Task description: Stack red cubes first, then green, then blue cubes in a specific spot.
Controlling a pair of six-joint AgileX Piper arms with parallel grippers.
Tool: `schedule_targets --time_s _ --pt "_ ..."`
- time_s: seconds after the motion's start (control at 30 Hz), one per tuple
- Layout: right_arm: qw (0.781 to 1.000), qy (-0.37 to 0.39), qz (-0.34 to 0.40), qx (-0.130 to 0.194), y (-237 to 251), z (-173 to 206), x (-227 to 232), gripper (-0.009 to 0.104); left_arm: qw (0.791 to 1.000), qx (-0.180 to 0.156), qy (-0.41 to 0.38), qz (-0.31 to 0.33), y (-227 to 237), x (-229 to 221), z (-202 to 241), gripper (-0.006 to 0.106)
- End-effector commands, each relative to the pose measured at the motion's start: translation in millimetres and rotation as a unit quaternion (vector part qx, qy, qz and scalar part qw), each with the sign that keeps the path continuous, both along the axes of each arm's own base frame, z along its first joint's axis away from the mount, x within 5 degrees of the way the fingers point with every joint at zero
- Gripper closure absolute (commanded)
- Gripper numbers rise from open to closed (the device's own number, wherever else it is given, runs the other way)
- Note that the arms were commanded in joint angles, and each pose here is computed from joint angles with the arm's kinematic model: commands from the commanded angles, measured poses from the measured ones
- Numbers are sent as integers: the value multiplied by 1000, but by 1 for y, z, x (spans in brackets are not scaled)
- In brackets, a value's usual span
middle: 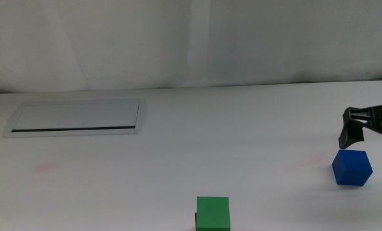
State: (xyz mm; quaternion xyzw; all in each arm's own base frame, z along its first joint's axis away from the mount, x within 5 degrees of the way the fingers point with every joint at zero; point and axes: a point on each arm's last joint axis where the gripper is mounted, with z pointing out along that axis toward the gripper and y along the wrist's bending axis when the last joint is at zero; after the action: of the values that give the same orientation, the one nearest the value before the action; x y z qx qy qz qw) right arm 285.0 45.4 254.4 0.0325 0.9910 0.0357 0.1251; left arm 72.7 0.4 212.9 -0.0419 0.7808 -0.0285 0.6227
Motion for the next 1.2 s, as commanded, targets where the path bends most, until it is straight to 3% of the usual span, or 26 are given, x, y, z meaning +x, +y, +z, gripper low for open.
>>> schedule_targets --time_s 0.0,0.63,0.8,1.0,1.17 --pt "1000 4 1 -8 0 -7 6 -8 1000 -10 -16 3 0 -1 2 102" --pt "998 57 -17 -34 1 -79 20 -8 1000 -9 -26 3 0 -3 3 103" --pt "999 38 -15 -33 1 -79 24 1 1000 -9 -26 3 0 -3 3 103" --pt "998 40 -9 -39 0 -84 26 24 1000 -9 -26 3 0 -3 3 103" --pt "999 27 -8 -38 1 -84 28 63 1000 -9 -26 3 0 -3 3 103"
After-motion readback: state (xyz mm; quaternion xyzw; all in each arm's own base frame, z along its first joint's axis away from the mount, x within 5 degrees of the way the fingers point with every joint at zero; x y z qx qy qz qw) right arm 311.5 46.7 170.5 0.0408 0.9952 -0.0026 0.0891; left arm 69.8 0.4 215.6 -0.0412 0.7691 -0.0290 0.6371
